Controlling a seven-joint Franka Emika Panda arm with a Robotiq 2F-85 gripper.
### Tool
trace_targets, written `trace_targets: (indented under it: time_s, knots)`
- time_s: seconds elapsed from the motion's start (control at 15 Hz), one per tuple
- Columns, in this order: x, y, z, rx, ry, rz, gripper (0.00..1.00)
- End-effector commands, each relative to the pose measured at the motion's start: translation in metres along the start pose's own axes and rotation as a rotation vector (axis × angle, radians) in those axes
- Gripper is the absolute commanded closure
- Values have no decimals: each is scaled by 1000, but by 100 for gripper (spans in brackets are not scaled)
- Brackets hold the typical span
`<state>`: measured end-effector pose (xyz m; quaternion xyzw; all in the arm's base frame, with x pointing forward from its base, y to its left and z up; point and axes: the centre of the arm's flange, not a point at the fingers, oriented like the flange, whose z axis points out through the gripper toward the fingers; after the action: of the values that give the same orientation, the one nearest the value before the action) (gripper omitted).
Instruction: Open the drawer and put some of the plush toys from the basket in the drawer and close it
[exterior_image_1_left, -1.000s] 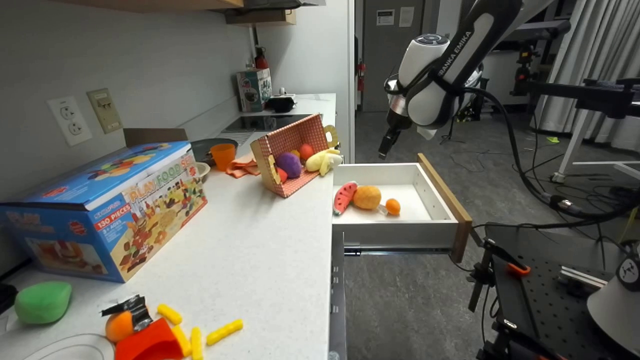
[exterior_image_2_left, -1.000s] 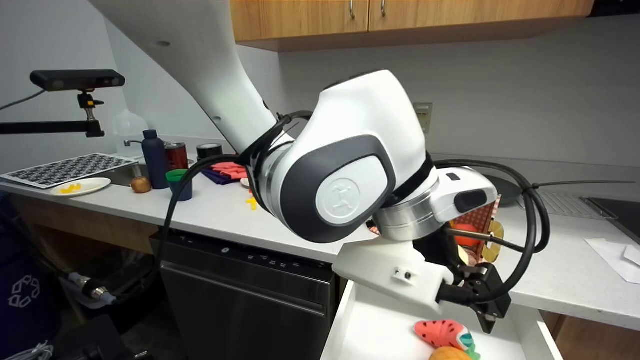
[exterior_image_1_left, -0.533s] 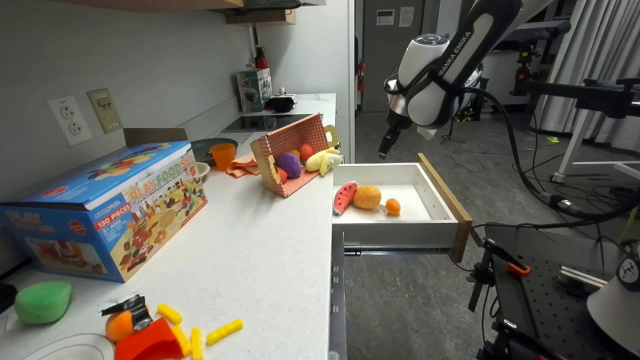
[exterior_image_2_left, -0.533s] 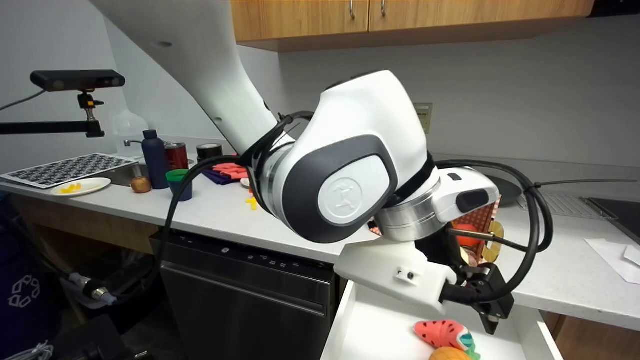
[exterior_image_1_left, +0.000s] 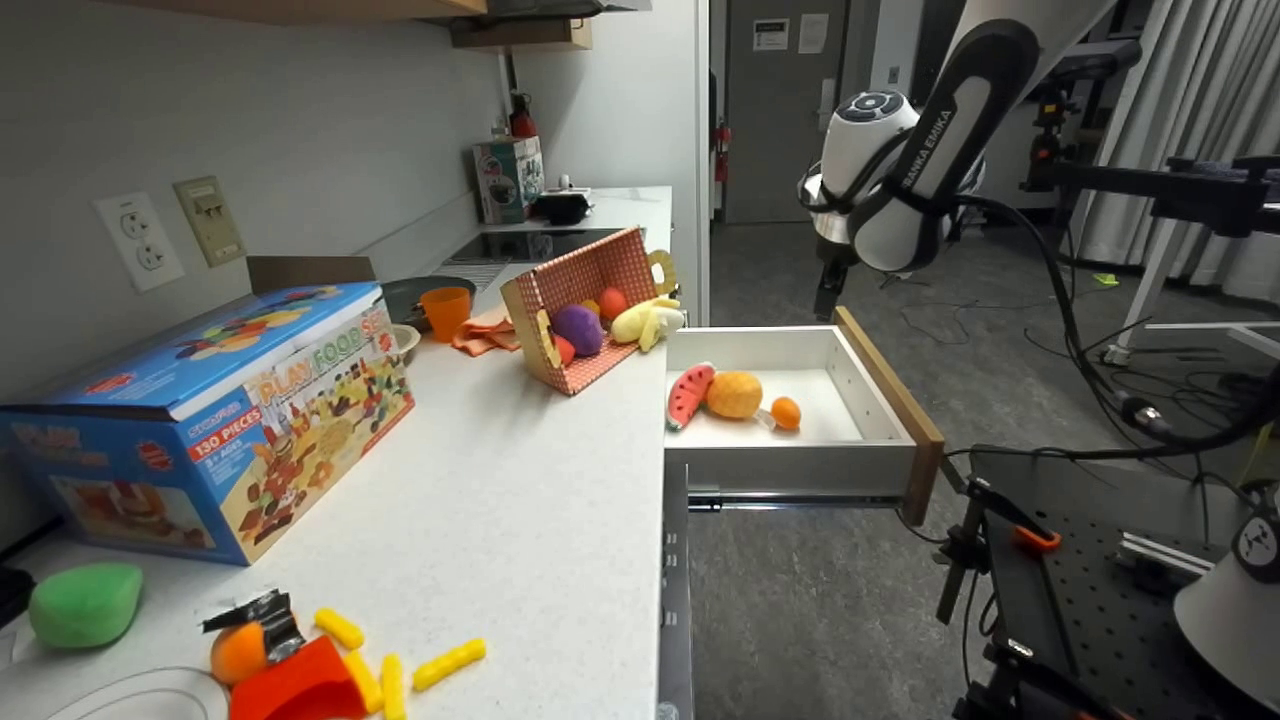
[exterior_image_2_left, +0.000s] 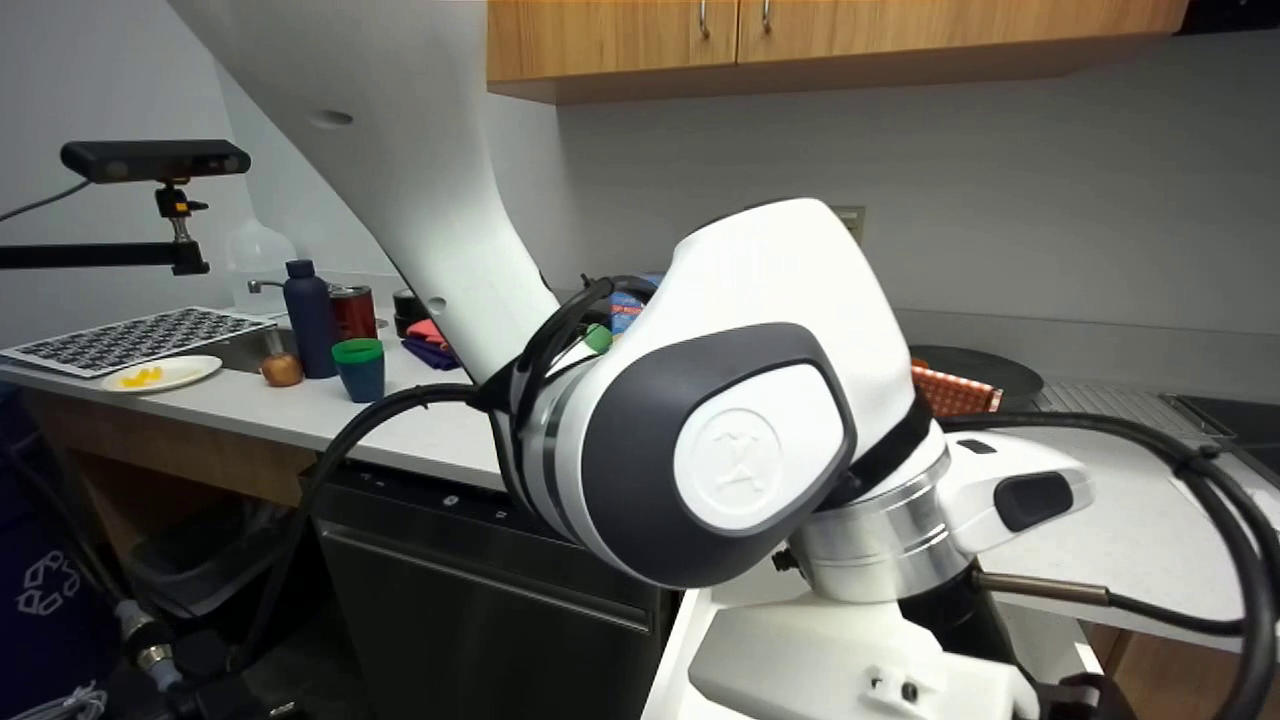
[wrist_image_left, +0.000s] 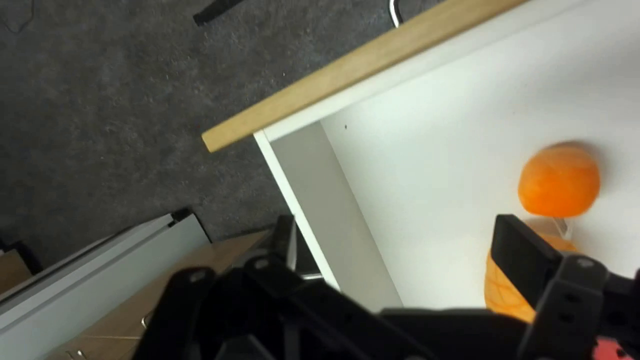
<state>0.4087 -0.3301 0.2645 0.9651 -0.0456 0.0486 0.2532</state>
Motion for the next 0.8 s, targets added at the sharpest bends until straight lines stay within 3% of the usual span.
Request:
trace_targets:
  time_s: [0.0,0.33,0.73]
  knots:
    - [-24,-1,6,23,-106,-67,0]
    - [-50,-5,34,74,-280,-202,0]
    - [-63,-12,56,164,-416,-250,0]
